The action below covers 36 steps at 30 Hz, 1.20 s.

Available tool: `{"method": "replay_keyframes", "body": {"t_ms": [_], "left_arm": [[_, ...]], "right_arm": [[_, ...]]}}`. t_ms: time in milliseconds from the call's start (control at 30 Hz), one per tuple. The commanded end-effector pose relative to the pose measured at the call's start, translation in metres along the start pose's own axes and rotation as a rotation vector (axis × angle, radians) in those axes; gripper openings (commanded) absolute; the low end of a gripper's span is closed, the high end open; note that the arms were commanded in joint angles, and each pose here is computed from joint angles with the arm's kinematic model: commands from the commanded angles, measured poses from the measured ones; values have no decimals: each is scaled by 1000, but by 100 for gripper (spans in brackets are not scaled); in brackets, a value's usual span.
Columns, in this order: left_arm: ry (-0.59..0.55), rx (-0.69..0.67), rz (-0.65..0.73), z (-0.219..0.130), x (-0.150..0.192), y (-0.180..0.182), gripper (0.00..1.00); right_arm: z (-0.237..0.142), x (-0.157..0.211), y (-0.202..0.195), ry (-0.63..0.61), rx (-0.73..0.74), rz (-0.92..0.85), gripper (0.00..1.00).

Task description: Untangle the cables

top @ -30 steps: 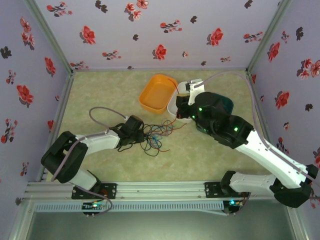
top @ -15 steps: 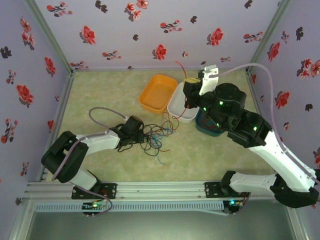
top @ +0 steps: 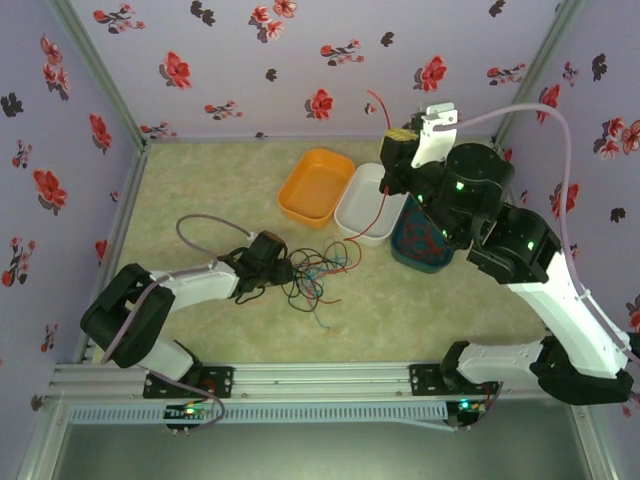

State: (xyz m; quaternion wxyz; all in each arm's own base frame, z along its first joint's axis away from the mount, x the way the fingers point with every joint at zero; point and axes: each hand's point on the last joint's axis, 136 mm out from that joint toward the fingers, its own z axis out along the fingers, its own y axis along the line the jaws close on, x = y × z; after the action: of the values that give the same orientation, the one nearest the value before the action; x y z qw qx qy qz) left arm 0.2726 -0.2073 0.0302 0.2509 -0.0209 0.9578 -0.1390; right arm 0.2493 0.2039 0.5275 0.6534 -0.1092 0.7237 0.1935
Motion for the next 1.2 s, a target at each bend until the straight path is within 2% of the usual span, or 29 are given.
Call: {"method": "replay_keyframes", "body": {"t_ms": [0,133,267,300,767,1167], "left_arm": [[-8,-45,6,-10,0,13,61],[-28,-62,19,-21,-7,16,83],[-53,-60,16,-31,-13,15,98],[-60,-61,15,-33,-15,15,100],[-138,-69,39,-68,-43,12,100],[-250,-81,86,-107,-67,17,100]], "right_arm": [[-7,-15,-17,-20,97,-56,0],[-11,-27,-31,-43,175,-79,0],[-14,-38,-47,-60,253,-97,0],[-13,-39,-51,-57,275,-102,0],[1,-54,-110,-9,481,-119,0],[9,-55,-159,19,641,-125,0]]}}
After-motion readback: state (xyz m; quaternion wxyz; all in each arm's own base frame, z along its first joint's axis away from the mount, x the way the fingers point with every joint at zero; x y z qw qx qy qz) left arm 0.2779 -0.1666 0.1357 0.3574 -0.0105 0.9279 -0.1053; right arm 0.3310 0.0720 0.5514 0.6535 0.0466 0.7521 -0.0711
